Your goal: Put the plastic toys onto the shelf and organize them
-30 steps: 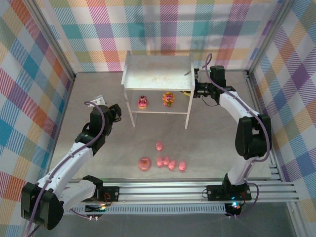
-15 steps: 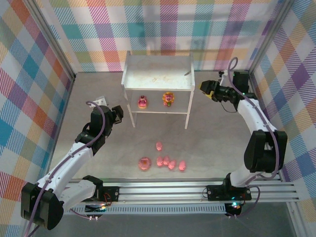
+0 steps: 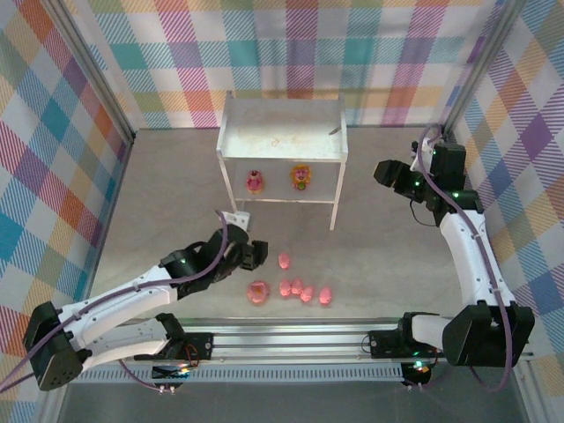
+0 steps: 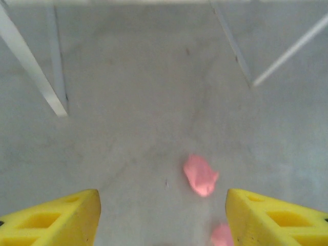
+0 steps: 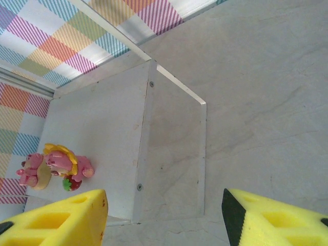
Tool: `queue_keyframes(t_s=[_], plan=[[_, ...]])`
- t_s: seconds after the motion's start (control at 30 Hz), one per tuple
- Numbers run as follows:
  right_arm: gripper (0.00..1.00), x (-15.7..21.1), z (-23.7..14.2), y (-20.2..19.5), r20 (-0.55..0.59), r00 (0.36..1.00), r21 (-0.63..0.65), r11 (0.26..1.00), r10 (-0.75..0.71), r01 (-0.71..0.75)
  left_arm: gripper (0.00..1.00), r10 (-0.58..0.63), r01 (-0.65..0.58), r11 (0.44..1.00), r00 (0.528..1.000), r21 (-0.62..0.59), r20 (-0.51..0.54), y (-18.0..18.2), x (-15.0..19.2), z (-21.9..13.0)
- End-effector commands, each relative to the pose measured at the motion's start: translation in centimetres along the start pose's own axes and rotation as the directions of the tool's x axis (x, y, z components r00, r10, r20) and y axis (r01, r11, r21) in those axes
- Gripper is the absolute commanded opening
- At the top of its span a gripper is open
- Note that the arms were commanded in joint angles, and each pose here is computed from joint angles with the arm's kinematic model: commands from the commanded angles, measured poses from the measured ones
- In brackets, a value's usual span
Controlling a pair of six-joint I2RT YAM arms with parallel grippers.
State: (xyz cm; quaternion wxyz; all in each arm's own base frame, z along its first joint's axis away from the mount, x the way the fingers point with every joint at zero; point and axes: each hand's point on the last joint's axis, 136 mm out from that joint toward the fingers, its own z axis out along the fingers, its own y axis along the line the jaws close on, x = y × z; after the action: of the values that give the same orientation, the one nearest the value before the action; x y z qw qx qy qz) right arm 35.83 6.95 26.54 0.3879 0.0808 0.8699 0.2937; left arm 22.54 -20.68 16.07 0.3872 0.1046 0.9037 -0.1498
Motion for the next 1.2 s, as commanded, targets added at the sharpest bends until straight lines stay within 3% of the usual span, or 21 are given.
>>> queue_keyframes(t_s=[0.0,0.23,0.5,0.87,1.17], plan=[[0.62,0.9,-0.5,-0.1,-0.014,1.000,0.014,1.000,-0.018,0.018,0.65,-0.007,0.000,0.998,0.994,-0.064,-0.107,1.0,3.4,-0.1],[0.63,0.8,-1.7,0.8,0.015,0.999,-0.010,0.999,-0.038,0.039,0.66,-0.061,0.039,0.996,0.957,-0.082,-0.284,1.2,9.0,0.9],[0.63,0.9,-2.1,1.6,0.019,0.999,-0.046,0.998,-0.043,0.044,0.66,-0.054,0.017,0.995,0.913,-0.096,-0.405,-0.2,12.3,0.3],[0.63,0.6,-2.5,2.2,0.037,0.998,-0.067,0.996,-0.054,0.056,0.69,-0.004,-0.074,0.987,0.879,-0.146,-0.477,-0.5,13.8,2.0],[0.63,0.6,-2.5,2.2,0.046,0.998,-0.067,0.996,-0.051,0.054,0.73,-0.013,-0.053,0.992,0.853,-0.111,-0.521,-1.2,14.9,3.5]])
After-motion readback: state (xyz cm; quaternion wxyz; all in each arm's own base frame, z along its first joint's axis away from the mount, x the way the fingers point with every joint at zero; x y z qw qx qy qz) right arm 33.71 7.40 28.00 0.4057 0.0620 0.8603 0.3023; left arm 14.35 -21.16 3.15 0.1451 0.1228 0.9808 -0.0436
